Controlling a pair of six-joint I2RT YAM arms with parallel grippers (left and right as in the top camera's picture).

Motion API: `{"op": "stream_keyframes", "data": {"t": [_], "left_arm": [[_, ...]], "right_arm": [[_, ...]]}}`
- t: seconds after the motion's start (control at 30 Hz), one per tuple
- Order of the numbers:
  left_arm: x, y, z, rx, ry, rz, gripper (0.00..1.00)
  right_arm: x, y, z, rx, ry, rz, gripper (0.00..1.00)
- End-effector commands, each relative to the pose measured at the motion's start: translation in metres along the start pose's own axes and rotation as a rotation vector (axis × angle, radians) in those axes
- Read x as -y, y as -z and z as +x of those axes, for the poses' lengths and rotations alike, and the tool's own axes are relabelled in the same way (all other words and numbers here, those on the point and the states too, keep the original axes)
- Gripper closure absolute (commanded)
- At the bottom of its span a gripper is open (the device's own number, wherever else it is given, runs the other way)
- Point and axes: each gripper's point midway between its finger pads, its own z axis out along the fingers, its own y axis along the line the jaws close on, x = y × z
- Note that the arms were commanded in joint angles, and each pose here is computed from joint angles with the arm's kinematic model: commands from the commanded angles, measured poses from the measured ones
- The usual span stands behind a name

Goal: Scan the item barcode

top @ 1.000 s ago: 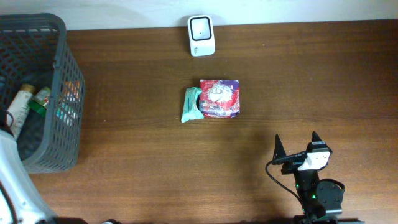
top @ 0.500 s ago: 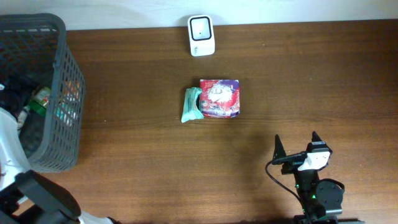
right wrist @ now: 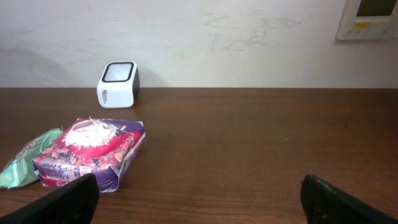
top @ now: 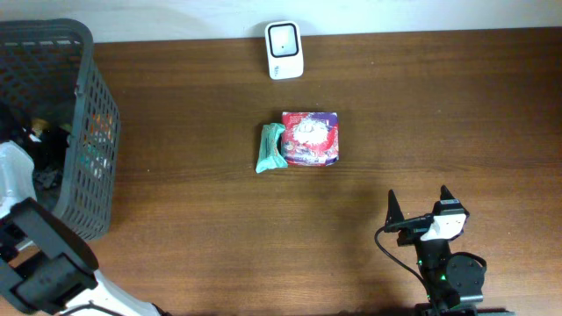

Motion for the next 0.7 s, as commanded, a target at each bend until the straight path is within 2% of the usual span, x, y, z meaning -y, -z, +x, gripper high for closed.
{"op": "stream_keyframes", "data": {"t": [0.0, 0.13, 0.2, 0.27, 0.3, 0.33, 0.37, 0.47, 0.53, 0.67], "left_arm": [[0.010, -0.018, 0.015, -0.082, -0.006, 0.058, 0.18], [0.006, -0.039, 0.027, -0.137, 0.002, 0.033, 0.20], [0.003, -0.047, 0.030, -0.153, 0.006, 0.025, 0.29], [-0.003, -0.058, 0.036, -0.180, 0.012, 0.007, 0.32], [-0.006, -0.060, 0.036, -0.178, 0.012, -0.010, 0.41], [-0.010, -0.061, 0.034, -0.168, 0.010, -0.031, 0.62], [-0.011, -0.061, 0.032, -0.159, 0.007, -0.038, 0.75], [-0.013, -0.059, 0.032, -0.162, 0.012, -0.043, 0.93], [-0.010, -0.049, 0.029, -0.168, 0.015, -0.046, 0.99], [0.012, 0.008, 0.007, -0.131, 0.006, -0.028, 1.00]], "right_arm": [[0.001, 0.000, 0.003, -0.005, -0.010, 0.005, 0.02], [0.001, 0.000, 0.003, -0.005, -0.011, 0.006, 0.01], [0.001, 0.000, 0.003, -0.005, -0.011, 0.006, 0.02], [0.001, 0.000, 0.003, -0.005, -0.011, 0.006, 0.02], [0.001, 0.000, 0.003, -0.005, -0.011, 0.006, 0.01], [0.001, 0.000, 0.003, -0.005, -0.011, 0.006, 0.01], [0.001, 0.000, 0.003, -0.005, -0.011, 0.006, 0.02], [0.001, 0.000, 0.003, -0.005, -0.011, 0.006, 0.01], [0.001, 0.000, 0.003, -0.005, -0.011, 0.006, 0.02], [0.001, 0.000, 0.003, -0.005, -0.011, 0.006, 0.01]]}}
